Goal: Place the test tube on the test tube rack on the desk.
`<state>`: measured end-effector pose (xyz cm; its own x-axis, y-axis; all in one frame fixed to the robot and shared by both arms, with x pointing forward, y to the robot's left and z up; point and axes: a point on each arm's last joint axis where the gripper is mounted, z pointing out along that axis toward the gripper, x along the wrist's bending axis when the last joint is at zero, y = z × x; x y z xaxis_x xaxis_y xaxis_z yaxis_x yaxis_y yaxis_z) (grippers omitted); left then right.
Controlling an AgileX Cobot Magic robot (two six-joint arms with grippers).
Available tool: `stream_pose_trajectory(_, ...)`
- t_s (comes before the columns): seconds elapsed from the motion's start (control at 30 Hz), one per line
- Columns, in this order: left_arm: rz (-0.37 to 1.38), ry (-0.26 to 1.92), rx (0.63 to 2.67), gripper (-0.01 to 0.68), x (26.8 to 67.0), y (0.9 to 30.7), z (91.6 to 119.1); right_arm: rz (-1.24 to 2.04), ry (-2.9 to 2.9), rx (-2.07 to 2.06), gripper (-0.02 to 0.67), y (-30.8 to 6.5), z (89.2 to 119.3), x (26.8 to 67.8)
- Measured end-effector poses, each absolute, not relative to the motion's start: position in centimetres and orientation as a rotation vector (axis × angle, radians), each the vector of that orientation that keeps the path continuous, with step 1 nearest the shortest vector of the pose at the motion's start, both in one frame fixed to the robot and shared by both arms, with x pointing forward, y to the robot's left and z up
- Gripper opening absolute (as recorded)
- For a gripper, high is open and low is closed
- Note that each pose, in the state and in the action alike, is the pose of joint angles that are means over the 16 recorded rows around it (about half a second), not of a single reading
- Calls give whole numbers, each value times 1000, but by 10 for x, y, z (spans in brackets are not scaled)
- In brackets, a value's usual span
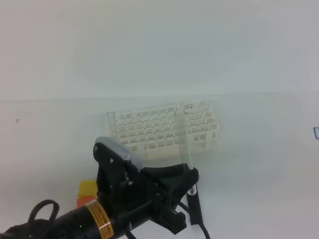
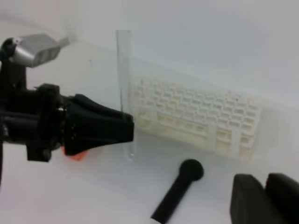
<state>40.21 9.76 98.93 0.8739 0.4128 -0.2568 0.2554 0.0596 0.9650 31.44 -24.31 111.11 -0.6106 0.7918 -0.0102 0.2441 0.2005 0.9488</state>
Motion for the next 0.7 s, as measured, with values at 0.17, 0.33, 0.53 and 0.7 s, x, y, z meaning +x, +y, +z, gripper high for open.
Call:
stream_pose_trajectory(0.17, 70, 503, 1466, 75, 398, 96, 996, 1543, 1950, 945, 87, -236, 1106, 315)
stream_pose_trajectory(0.33, 24, 416, 1454, 75, 391, 93, 999, 1629, 1953, 876, 87, -229, 1102, 317)
stream_pose_trajectory(0.53, -32, 289, 1515, 89, 381, 90, 994, 1702, 1996, 793, 94, -218, 1098, 326)
stream_pose_trajectory(0.7, -68, 213, 1579, 109, 374, 88, 988, 1755, 2064, 772, 137, -206, 1092, 339)
